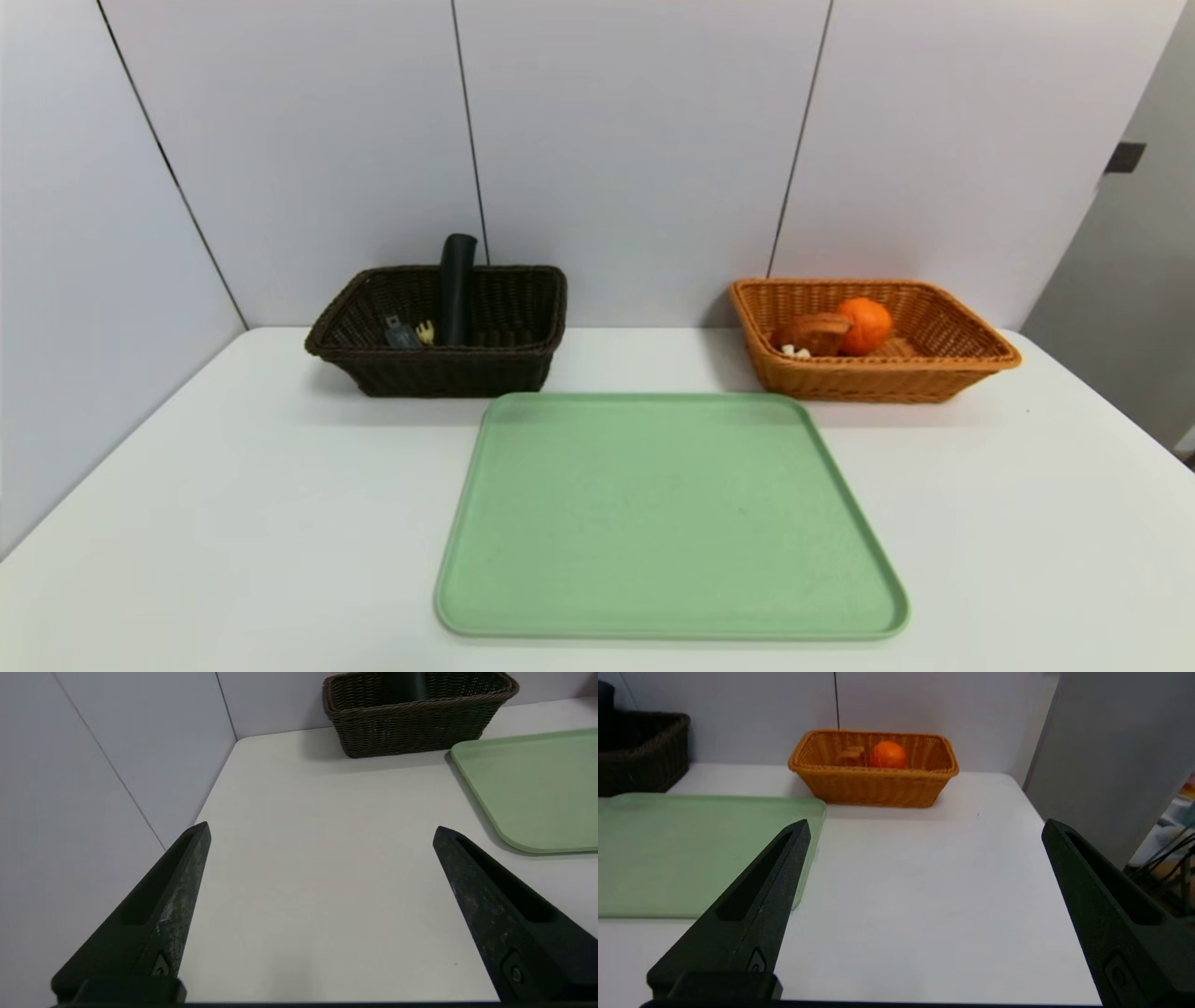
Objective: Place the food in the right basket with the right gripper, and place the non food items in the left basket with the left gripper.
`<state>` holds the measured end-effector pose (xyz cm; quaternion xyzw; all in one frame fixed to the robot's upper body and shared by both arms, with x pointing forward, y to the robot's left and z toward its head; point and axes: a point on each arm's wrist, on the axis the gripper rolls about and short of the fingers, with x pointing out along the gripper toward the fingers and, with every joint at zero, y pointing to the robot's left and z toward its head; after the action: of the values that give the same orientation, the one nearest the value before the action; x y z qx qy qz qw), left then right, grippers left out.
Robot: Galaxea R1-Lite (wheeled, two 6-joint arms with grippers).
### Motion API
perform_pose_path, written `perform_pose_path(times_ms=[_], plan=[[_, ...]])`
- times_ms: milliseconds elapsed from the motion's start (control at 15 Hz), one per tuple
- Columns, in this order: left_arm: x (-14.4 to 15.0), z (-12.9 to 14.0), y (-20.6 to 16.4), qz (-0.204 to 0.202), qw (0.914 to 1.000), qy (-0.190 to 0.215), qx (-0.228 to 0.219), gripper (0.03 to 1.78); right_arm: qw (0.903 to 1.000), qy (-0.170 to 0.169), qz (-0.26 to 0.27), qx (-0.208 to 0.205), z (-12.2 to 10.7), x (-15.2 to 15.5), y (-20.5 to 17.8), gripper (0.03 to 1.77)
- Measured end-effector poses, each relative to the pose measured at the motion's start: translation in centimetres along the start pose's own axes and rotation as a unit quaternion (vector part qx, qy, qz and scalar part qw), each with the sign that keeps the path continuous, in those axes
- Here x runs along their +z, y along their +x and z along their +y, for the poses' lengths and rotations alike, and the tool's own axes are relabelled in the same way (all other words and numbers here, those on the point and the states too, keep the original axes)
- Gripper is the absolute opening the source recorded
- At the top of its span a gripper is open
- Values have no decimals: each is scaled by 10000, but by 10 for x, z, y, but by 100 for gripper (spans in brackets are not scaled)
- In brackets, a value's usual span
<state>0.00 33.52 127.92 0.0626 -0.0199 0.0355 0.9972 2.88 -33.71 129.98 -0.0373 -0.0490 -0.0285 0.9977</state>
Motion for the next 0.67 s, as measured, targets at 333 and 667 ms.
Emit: perform_pose_path(times_ms=[333,667], plan=[[-12,-3,19,-742,9971,180,32,169,9936,-434,-1046,-23,2,-22,-5,171],[-50,-10,51,-1007,9943,344,66,169,9946,-470,-888,247,9,-81,23,171]])
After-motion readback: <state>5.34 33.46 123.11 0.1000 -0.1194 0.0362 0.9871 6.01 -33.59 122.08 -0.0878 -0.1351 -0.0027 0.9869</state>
